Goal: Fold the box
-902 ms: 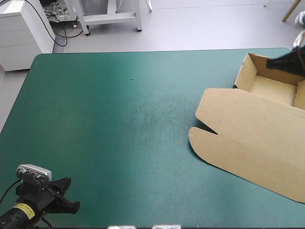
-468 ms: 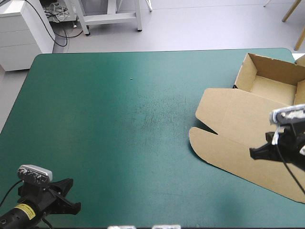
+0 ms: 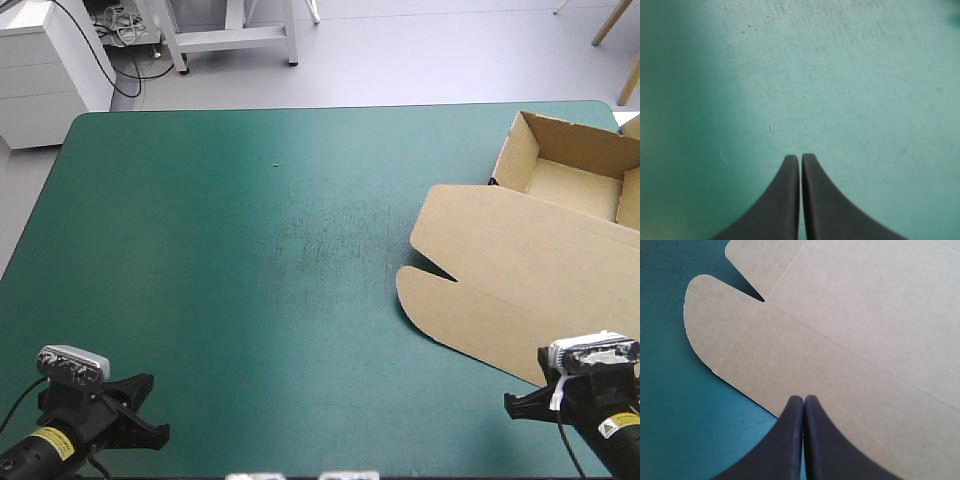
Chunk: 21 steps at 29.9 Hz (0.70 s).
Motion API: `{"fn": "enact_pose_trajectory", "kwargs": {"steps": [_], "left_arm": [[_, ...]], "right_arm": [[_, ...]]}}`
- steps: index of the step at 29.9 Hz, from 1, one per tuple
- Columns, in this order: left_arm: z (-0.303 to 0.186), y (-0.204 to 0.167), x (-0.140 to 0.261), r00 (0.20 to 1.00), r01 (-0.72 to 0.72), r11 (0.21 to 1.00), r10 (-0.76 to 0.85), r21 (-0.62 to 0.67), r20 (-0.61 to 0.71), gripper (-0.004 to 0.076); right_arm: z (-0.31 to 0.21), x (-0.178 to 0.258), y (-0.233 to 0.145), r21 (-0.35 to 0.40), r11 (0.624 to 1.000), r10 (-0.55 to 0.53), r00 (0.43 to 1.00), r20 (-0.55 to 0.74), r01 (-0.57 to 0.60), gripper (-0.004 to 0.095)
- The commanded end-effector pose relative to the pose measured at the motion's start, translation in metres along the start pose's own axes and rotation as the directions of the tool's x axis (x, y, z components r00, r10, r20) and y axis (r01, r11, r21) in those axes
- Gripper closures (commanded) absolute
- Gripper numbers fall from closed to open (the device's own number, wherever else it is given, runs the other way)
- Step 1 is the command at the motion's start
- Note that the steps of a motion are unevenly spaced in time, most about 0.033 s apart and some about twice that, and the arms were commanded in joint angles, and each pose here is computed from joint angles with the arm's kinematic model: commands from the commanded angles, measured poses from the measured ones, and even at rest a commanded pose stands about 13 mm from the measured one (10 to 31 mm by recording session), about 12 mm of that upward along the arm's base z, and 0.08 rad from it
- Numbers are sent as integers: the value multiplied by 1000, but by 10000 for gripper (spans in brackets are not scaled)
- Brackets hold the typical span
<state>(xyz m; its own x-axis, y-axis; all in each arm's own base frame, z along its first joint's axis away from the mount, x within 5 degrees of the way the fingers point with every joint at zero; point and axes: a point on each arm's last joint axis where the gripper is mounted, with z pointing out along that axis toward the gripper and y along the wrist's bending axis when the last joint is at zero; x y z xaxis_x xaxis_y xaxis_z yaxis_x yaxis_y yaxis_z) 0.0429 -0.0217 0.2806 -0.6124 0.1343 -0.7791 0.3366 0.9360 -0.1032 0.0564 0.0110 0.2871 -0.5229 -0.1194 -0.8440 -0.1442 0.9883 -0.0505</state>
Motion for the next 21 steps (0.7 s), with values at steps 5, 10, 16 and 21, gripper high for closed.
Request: {"fn": "enact_pose_trajectory", "kwargs": {"steps": [5,10,16,21], "left_arm": [[-3,-3,-11,998,14,1000,-16,25,65,731],[-3,-3,-11,998,15,1000,-16,25,60,731],[-3,-3,-11,998,15,1000,-16,25,60,731],[-3,-3,-11,998,15,1000,-16,25,60,731]], "right_arm": [[-6,-5,0,28,1000,-5,992,126,2,928],[-6,-5,0,27,1000,-2,992,126,-2,928],[-6,-6,-1,32,999,-2,990,141,-2,928],[-6,-6,-1,32,999,-2,990,141,-2,928]]}}
